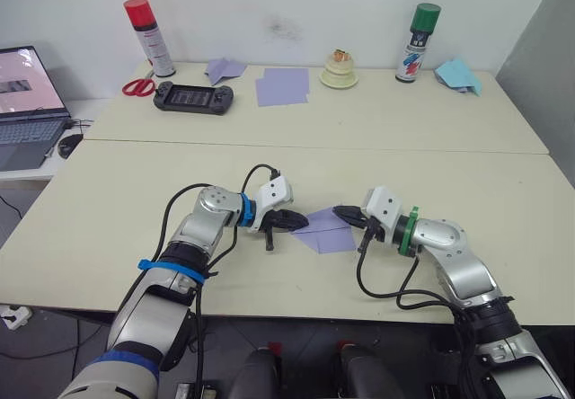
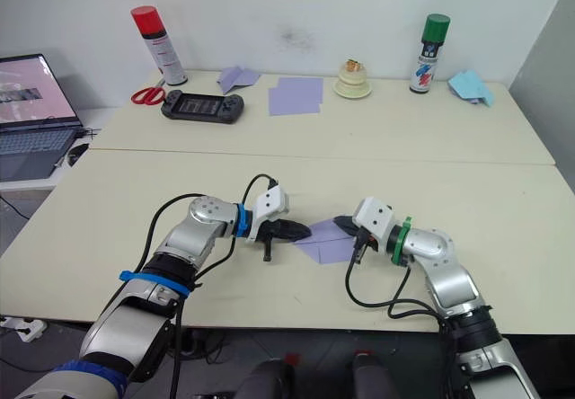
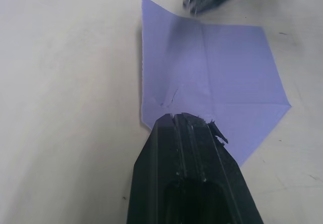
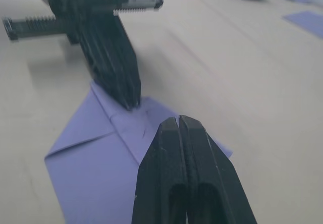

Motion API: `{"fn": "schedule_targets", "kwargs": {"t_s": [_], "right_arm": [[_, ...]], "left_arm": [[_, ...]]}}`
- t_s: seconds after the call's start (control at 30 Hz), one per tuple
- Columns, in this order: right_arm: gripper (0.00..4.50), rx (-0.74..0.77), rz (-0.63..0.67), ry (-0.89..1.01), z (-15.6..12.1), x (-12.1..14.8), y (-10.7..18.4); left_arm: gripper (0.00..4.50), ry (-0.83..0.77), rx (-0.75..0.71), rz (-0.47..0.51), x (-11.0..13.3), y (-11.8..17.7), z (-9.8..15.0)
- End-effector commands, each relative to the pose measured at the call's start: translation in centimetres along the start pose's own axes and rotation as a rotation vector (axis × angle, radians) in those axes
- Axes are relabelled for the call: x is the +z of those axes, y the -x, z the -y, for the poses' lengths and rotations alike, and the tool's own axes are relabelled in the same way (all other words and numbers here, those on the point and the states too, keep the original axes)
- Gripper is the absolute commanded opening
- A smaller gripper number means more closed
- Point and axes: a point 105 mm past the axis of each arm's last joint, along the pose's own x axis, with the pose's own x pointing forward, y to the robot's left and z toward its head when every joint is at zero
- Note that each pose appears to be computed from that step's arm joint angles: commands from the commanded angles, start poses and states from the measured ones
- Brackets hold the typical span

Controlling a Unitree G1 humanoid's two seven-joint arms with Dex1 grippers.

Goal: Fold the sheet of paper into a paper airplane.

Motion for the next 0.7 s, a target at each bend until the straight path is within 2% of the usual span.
{"fn": "schedule_targets", "kwargs": {"t_s": [0.03, 0.33, 0.5, 0.7], "right_arm": [[0.04, -0.002, -0.005, 0.036, 0.1, 0.1, -0.7], [0.04, 0.021, -0.007, 0.033, -0.3, -0.3, -1.4], [0.04, 0.033, -0.041, 0.035, -0.6, -1.1, -1.3], [0.04, 0.033, -0.043, 0.030, -0.7, -1.3, -1.3]], "left_arm": [[0.00, -0.011, 0.002, -0.017, 0.2, -0.2, -0.2], [0.00, -0.030, 0.027, 0.028, 1.3, 0.0, -0.5], [0.00, -0.055, -0.018, 0.128, 4.2, -0.2, 0.6], [0.00, -0.054, -0.026, 0.085, 3.1, -0.7, 1.6]]}}
